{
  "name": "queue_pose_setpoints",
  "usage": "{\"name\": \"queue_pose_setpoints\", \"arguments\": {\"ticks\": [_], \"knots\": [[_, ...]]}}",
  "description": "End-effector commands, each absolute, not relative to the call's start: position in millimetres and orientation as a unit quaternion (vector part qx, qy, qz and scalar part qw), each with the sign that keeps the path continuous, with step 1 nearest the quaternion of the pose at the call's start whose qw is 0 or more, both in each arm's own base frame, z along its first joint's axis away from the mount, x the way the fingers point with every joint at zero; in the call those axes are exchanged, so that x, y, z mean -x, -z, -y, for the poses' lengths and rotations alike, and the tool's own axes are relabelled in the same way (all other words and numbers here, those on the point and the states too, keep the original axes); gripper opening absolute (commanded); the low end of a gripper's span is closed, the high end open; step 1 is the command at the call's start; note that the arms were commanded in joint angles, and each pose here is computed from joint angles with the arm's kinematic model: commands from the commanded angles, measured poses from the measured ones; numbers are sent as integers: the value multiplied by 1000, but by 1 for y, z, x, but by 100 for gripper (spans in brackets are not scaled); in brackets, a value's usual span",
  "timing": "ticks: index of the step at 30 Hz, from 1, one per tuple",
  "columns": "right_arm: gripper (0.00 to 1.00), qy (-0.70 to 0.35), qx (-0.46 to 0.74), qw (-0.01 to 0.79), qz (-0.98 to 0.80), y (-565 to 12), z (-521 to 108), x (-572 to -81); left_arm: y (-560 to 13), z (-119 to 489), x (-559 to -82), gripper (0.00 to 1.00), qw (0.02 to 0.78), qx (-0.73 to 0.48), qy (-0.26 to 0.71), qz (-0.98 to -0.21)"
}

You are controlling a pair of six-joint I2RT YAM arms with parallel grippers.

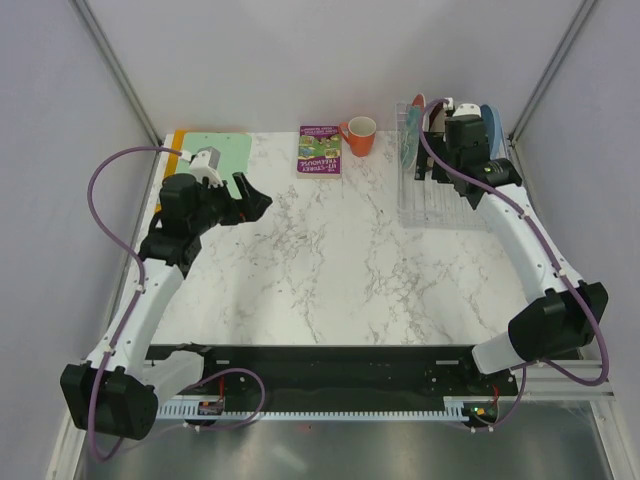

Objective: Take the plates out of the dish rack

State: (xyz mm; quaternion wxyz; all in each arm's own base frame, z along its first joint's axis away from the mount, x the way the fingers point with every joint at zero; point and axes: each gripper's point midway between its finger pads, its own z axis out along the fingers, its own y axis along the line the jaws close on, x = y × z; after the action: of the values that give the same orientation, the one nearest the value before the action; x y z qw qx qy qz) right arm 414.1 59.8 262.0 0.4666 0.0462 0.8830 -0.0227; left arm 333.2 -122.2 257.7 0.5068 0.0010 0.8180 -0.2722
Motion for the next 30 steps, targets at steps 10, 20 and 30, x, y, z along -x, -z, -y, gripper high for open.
{"name": "queue_pose_setpoints", "arguments": {"ticks": [10,20,30], "knots": [[98,51,-58,549,-833,-323,-49,-441,-280,114,-331,100,538,13,259,-802],[98,94,-60,540,-834,-317,-61,-530,-249,115,-339,100,502,46,268,-821],[96,156,-87,561,-808,-301,-54,-584,-232,116,-346,100,489,41,262,-831]]}}
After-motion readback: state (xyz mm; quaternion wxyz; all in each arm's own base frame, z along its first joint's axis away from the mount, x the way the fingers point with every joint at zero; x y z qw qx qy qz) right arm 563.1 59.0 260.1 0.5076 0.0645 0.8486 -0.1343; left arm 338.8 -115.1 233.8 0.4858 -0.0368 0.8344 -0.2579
